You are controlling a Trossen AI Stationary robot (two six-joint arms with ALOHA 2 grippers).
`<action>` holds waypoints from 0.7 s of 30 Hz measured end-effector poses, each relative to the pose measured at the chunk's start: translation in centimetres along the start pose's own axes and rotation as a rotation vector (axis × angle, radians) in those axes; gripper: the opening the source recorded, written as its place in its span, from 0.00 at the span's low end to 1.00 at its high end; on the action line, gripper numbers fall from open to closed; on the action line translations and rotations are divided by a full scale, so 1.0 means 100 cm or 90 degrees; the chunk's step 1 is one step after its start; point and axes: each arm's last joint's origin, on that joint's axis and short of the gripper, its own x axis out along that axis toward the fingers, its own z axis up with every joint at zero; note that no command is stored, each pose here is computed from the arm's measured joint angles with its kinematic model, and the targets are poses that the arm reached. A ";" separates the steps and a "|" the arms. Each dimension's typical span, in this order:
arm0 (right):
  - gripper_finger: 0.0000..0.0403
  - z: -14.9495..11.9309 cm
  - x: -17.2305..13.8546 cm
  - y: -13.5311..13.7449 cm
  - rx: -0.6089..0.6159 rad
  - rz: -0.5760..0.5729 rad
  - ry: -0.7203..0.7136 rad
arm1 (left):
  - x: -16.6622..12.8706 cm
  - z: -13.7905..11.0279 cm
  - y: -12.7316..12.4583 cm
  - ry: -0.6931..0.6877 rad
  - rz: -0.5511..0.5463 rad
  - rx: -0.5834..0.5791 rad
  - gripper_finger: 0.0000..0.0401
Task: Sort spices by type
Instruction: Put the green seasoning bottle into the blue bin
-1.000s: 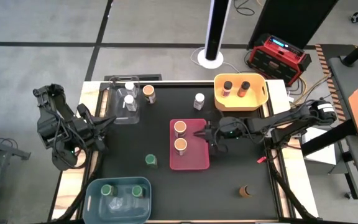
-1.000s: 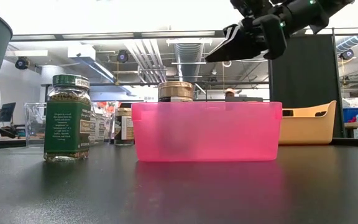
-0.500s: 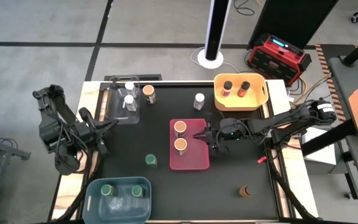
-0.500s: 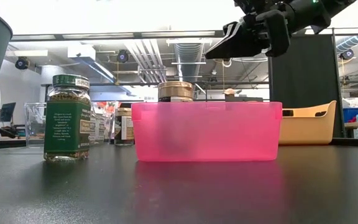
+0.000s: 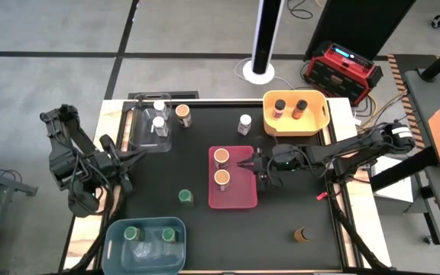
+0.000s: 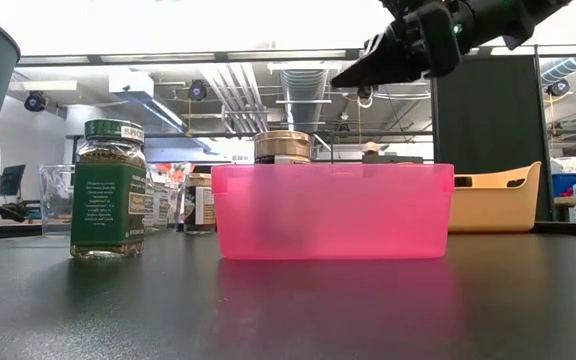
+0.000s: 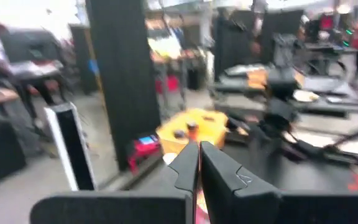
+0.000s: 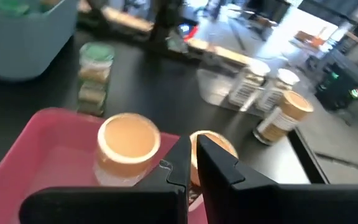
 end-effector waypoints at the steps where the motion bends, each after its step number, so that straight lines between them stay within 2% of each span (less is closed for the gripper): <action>1: 0.04 0.002 -0.002 -0.001 0.014 -0.011 -0.003 | 0.001 -0.001 -0.002 0.024 -0.017 -0.007 0.00; 4: 0.04 0.009 -0.009 -0.007 0.080 -0.066 -0.012 | 0.007 -0.005 -0.016 0.069 -0.036 -0.017 0.00; 6: 0.04 0.015 -0.012 -0.011 0.118 -0.093 -0.022 | 0.011 -0.013 -0.028 0.082 -0.034 0.015 0.00; 10: 0.04 0.031 -0.015 -0.017 0.159 -0.101 -0.026 | 0.025 -0.030 -0.049 0.139 -0.032 0.072 0.00; 14: 0.04 0.050 -0.017 -0.029 0.209 -0.159 0.021 | 0.037 -0.047 -0.066 0.221 -0.053 0.121 0.00; 18: 0.04 0.064 -0.019 -0.042 0.255 -0.218 0.113 | 0.051 -0.061 -0.085 0.313 -0.123 0.156 0.00; 21: 0.04 0.067 -0.021 -0.046 0.245 -0.217 0.177 | 0.063 -0.064 -0.110 0.318 -0.243 0.193 0.00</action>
